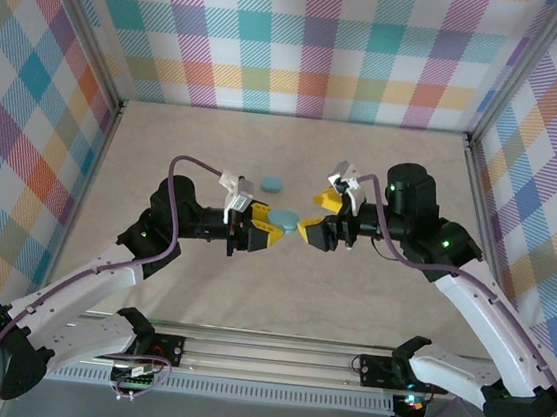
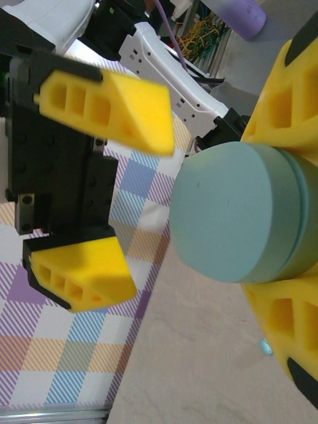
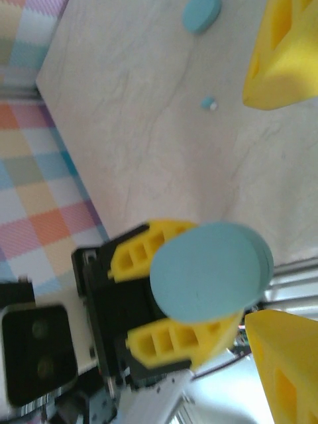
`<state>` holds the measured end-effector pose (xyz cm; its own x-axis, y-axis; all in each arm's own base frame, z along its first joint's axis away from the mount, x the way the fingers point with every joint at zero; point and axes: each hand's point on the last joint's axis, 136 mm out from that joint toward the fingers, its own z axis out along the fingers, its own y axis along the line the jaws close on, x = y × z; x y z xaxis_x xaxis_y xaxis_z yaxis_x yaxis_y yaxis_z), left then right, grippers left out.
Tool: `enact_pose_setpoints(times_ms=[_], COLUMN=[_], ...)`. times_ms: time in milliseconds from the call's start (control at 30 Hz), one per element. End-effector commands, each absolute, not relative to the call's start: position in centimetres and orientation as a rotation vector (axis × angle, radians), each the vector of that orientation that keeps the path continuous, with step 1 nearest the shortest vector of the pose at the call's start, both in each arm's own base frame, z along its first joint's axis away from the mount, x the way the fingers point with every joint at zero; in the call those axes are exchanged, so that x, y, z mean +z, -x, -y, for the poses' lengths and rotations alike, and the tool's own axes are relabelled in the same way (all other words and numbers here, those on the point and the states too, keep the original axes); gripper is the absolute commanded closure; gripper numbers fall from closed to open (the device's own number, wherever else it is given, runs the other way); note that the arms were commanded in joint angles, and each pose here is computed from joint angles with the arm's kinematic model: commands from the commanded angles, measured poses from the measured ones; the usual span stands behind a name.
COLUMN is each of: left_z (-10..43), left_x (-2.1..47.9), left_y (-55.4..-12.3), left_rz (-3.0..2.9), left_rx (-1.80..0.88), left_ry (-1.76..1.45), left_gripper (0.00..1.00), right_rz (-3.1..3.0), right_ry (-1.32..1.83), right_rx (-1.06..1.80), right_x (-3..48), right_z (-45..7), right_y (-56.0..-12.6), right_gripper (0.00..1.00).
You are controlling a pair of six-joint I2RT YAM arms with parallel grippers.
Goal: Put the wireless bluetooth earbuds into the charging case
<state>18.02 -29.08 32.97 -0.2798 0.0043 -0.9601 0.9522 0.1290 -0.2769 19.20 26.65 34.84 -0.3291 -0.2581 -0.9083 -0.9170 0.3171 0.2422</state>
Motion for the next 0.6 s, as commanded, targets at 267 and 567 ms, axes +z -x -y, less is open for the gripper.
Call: enact_pose_setpoints(times_ms=[267,567], left_z=[29.1,29.3], left_x=[34.9,34.9], left_y=[-17.2,-17.2], left_rz=[-1.418,-1.420], left_rx=[-1.324,-1.337], left_ry=[-1.005,-1.016], left_gripper=[1.00,1.00], right_rz=[-1.729,-1.783], right_ry=[1.200,1.105], right_rx=[1.082,0.983], right_x=[34.9,35.4], right_z=[-28.7,-28.8], right_y=[-18.6,-21.3], right_gripper=[0.17,0.19])
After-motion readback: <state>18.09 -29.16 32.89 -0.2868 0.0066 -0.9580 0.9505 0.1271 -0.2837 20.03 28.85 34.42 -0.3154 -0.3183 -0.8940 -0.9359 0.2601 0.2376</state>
